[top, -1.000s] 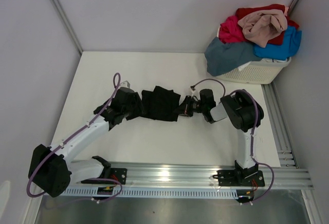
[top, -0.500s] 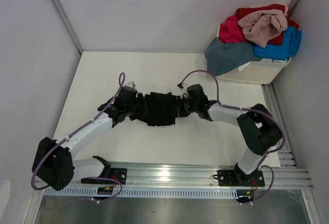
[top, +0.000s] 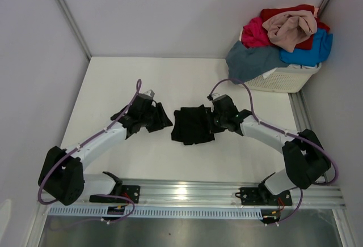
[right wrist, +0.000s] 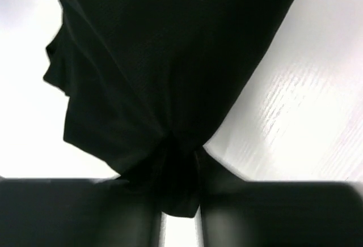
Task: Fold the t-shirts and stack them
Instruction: Smooth out wrinkles on the folded tshirt
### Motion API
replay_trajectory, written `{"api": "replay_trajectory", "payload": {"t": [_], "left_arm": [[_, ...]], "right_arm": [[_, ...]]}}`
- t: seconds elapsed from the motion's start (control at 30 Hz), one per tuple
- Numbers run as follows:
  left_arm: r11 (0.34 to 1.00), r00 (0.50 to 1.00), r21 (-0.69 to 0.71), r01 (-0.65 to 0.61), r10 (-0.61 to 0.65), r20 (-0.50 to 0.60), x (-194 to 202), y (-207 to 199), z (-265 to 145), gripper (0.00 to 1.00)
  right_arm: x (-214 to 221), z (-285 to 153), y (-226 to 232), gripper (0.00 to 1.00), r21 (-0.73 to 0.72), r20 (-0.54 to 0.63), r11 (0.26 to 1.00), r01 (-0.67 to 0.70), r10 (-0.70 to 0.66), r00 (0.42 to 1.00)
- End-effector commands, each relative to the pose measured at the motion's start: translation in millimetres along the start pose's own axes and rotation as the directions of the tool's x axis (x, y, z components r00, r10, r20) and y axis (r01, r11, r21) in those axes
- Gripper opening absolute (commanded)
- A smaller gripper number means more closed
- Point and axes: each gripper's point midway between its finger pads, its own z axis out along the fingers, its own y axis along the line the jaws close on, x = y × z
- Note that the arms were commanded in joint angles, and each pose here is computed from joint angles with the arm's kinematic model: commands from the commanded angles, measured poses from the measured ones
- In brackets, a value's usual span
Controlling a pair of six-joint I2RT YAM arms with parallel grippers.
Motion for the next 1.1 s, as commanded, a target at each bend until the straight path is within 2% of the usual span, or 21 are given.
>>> {"api": "replay_trajectory", "payload": {"t": [0.0, 0.03, 0.1, 0.23, 0.4, 0.5, 0.6, 0.63, 0.8, 0.83, 0.93, 1.07], "left_arm": [[0.996, 1.0, 0.082, -0.027, 0.025, 0.018, -14.9, -23.0, -1.3, 0.54], [0.996, 1.0, 0.087, -0.026, 0.025, 0.012, -14.1, -23.5, -0.5, 0.54], [0.996, 1.0, 0.087, -0.025, 0.024, 0.007, -13.5, -23.4, 1.4, 0.54], [0.995, 1.0, 0.098, -0.027, 0.027, 0.001, -12.8, -25.5, 3.8, 0.53], [0.993, 0.999, 0.114, -0.031, 0.032, -0.007, -12.0, -28.5, 6.2, 0.52], [0.99, 0.999, 0.135, -0.038, 0.037, 0.009, -16.4, -33.6, 4.1, 0.51], [0.989, 0.999, 0.145, -0.04, 0.037, 0.022, -14.8, -32.3, 3.8, 0.5], [0.986, 0.998, 0.159, -0.045, 0.038, 0.049, -19.6, -36.0, -0.1, 0.5], [0.989, 0.996, 0.147, -0.029, 0.016, 0.089, -20.5, -29.1, -7.0, 0.49], [0.989, 0.994, 0.145, -0.029, 0.014, 0.105, -22.4, -28.7, -10.5, 0.49], [0.993, 0.991, 0.117, -0.028, 0.012, 0.133, -23.8, -21.5, -14.1, 0.49], [0.993, 0.98, 0.108, -0.038, 0.015, 0.199, -31.3, -18.0, -27.0, 0.49]], "right_arm": [[-8.2, 4.4, -8.3, 0.36, 0.061, 0.009, 0.998, 0.011, -0.011, 1.0], [-8.0, 5.4, -7.8, 0.54, 0.062, 0.01, 0.998, 0.012, -0.012, 1.0], [-11.2, 5.3, -9.3, 0.72, 0.073, 0.029, 0.997, 0.011, -0.013, 0.999], [-27.2, -6.7, -16.8, 0.82, 0.143, 0.103, 0.99, 0.023, -0.038, 0.994], [-52.6, -30.7, -16.3, 0.82, 0.163, 0.229, 0.986, 0.018, -0.055, 0.972], [-68.5, -46.3, -6.4, 0.77, 0.108, 0.331, 0.994, 0.014, -0.049, 0.942], [-73.2, -46.9, 5.8, 0.54, 0.034, 0.372, 0.999, 0.009, -0.022, 0.928], [-73.1, -43.7, 6.7, 0.39, 0.028, 0.369, 1.0, 0.004, -0.014, 0.929], [-55.7, -0.6, 10.9, 0.21, -0.013, 0.28, 1.0, -0.02, 0.023, 0.96], [-53.0, 4.8, 12.0, 0.14, -0.021, 0.269, 0.999, -0.028, 0.032, 0.962], [-48.2, 21.8, 24.9, 0.06, -0.077, 0.24, 0.996, -0.037, 0.055, 0.969], [-39.0, 40.1, 42.3, 0.05, -0.096, 0.199, 0.995, -0.013, 0.032, 0.979]]}}
